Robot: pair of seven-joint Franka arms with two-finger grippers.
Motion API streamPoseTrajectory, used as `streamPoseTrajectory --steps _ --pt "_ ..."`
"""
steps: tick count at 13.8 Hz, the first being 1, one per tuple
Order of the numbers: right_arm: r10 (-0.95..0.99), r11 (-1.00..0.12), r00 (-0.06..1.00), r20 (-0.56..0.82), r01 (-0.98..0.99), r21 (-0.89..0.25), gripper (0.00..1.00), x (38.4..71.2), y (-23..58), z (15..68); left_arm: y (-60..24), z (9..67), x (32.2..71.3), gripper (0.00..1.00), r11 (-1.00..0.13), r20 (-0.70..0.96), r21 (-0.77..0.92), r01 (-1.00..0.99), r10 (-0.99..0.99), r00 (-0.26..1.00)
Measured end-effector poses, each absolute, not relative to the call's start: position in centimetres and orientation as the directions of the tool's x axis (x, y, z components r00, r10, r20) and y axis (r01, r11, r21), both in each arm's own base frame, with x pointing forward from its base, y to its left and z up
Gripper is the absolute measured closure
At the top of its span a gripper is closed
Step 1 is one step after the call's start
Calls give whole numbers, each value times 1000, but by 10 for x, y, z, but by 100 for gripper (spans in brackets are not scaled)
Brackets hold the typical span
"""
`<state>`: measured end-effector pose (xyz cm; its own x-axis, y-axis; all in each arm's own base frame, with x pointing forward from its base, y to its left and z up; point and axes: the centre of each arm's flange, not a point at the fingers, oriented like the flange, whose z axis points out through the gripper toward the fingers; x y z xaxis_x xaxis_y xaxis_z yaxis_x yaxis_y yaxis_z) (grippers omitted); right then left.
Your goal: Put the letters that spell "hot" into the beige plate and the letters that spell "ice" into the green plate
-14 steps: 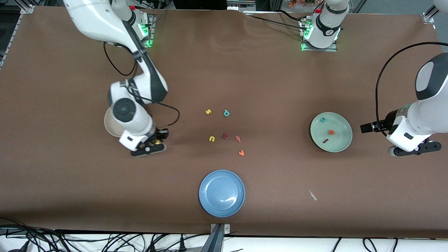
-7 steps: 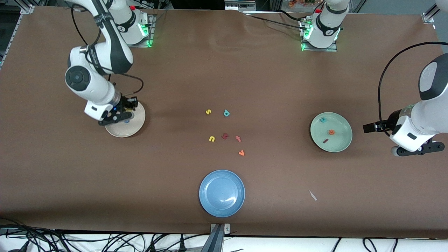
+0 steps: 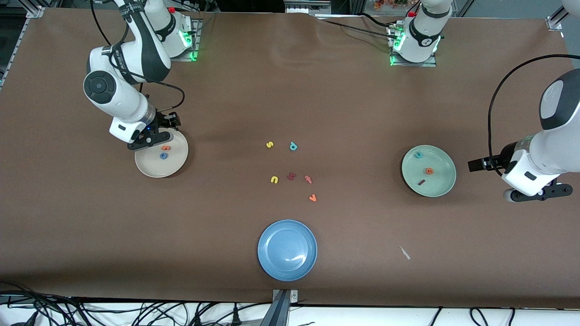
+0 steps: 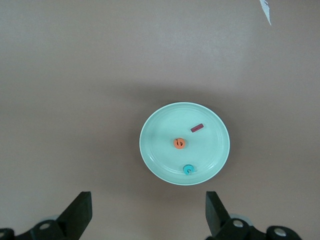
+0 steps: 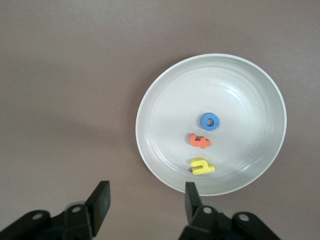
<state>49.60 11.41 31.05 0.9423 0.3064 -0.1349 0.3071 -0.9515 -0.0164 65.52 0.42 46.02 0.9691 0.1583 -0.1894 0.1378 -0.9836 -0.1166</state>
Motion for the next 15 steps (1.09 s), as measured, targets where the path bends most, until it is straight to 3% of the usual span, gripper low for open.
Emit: streamPoseTrajectory --steps 2,5,8,11,15 --pt "306 -952 944 -119 307 -16 24 498 114 316 4 460 655 0 -984 -191 -116 135 156 969" --pt "290 -957 954 -78 290 -14 0 512 107 357 1 458 655 0 -985 -193 -115 129 150 970" --pt "287 -958 956 -65 287 -12 0 538 107 448 -1 457 655 0 -986 -196 -114 125 146 970" --pt "306 -949 950 -63 310 65 0 560 108 518 -1 456 656 0 -986 -197 -114 125 145 970" --pt "300 -947 948 -108 310 88 0 583 114 510 -1 455 656 0 -986 -198 -114 125 146 969"
